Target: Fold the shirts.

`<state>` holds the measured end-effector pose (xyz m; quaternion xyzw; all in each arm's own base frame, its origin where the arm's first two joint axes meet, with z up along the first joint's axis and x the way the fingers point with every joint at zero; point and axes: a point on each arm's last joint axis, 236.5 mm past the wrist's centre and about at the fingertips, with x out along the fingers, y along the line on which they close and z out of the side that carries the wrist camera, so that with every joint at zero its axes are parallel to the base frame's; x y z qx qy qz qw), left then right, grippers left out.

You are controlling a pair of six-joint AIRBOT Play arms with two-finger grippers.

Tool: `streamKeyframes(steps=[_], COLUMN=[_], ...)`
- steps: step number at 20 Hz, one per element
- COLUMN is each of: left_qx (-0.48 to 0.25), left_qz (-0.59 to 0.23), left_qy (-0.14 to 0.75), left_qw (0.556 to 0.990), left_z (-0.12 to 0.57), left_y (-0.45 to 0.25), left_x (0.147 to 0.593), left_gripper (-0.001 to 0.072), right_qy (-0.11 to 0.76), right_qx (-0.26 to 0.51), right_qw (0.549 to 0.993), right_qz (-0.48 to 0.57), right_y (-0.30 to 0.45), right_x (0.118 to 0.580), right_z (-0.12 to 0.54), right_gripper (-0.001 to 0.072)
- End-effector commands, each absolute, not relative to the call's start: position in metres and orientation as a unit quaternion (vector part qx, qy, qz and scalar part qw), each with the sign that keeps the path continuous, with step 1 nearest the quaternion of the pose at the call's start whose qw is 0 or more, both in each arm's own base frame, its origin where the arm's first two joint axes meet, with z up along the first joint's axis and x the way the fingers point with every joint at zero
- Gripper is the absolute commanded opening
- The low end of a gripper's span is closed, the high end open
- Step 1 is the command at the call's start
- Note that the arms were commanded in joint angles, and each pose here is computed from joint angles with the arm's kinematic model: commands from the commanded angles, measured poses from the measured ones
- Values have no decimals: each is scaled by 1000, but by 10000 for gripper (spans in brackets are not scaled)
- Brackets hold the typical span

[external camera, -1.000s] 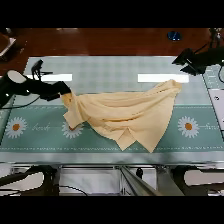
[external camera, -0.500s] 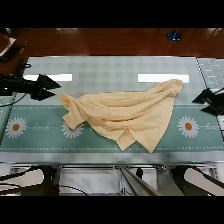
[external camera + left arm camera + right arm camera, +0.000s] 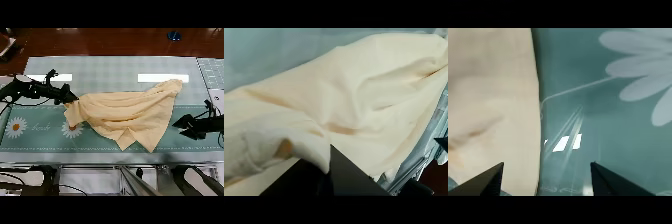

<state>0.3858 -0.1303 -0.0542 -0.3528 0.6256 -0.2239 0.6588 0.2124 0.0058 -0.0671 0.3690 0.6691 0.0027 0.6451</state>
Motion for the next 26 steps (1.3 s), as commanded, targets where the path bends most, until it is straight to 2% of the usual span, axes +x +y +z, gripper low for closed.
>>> streamKeyframes(steps=[1, 3, 6, 11, 13, 14, 15, 16, 17, 20, 23, 26], left_qx=[-342, -339, -338, -325, -324, -324, -323, -321, -318, -316, -321, -246], left_qz=[-239, -242, -244, -267, -270, -271, -272, -273, -276, -302, -342, -358], left_qy=[618, 612, 612, 619, 621, 622, 621, 618, 610, 520, 332, 175], left_qw=[666, 672, 672, 663, 660, 659, 660, 663, 671, 734, 818, 884], left_z=[-48, -43, -42, -39, -39, -38, -37, -34, -26, 56, 218, 364], left_y=[-136, -136, -136, -142, -144, -145, -145, -145, -144, -137, -126, -113], left_x=[398, 403, 403, 393, 392, 391, 391, 392, 396, 434, 475, 454], left_gripper=[31, 31, 31, 31, 31, 31, 31, 31, 31, 31, 30, 30], right_qy=[687, 687, 707, 707, 706, 708, 706, 696, 685, 603, 435, 256], right_qx=[387, 389, 350, 352, 333, 327, 324, 315, 307, 270, 221, 140], right_qw=[615, 612, 611, 604, 612, 612, 615, 627, 638, 720, 840, 925], right_qz=[29, 39, 68, 110, 126, 131, 139, 154, 173, 212, 235, 243], right_y=[28, 39, 66, 117, 128, 133, 136, 140, 142, 129, 109, 99], right_x=[191, 190, 195, 230, 251, 259, 268, 281, 294, 359, 418, 404], right_z=[-75, -79, -91, -103, -102, -101, -98, -89, -72, 25, 194, 363], right_gripper=[629, 629, 628, 607, 477, 375, 173, 16, 17, 16, 16, 16])
